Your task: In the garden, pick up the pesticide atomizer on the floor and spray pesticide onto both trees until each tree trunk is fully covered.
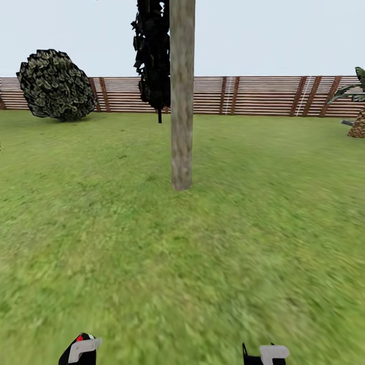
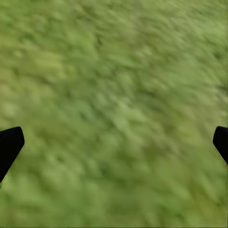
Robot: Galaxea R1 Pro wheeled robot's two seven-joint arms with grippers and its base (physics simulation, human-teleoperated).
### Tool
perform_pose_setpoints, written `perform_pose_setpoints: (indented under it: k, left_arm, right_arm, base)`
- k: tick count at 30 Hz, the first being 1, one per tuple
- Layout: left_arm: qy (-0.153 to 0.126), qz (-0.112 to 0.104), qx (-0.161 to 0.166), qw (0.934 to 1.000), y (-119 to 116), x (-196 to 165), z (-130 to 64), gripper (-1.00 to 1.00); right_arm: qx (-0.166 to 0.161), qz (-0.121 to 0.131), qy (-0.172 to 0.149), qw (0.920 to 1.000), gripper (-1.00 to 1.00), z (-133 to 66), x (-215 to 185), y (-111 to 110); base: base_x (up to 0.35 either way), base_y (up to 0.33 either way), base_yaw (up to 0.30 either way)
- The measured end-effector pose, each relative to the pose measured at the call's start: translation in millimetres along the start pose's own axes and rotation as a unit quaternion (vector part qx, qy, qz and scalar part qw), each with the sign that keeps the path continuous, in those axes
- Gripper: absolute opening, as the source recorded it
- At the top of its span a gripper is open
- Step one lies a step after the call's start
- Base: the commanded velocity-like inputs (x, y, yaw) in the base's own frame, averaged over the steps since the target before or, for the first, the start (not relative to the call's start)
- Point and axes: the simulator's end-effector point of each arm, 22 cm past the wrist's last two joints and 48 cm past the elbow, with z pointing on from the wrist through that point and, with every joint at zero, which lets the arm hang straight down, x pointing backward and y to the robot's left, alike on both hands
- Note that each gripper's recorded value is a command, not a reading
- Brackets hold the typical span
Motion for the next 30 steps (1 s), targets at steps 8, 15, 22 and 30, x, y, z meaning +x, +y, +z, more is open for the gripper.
perform_pose_setpoints:
  k: [8,15,22,30]
  left_arm:
    - [-0.003,-0.001,0.0,1.0,0.1,-3.0,0.0,-1.0]
    - [-0.005,-0.001,0.0,1.0,0.2,-4.9,-0.1,-1.0]
    - [-0.006,-0.001,0.0,1.0,0.0,-5.7,0.2,-1.0]
    - [-0.006,-0.001,0.0,1.0,0.1,-5.5,0.1,-1.0]
  right_arm:
    - [0.0,0.0,-0.003,1.0,1.0,0.0,-3.0,-0.4]
    - [0.001,0.001,-0.006,1.0,1.0,0.0,-5.1,-0.5]
    - [0.001,0.001,-0.006,1.0,1.0,0.0,-5.4,-0.6]
    - [0.001,0.001,-0.006,1.0,1.0,0.0,-5.4,-0.6]
  base:
    - [0.339,0.0,0.071]
    - [0.338,0.0,0.049]
    - [0.338,0.0,0.003]
    - [0.338,0.0,0.0]
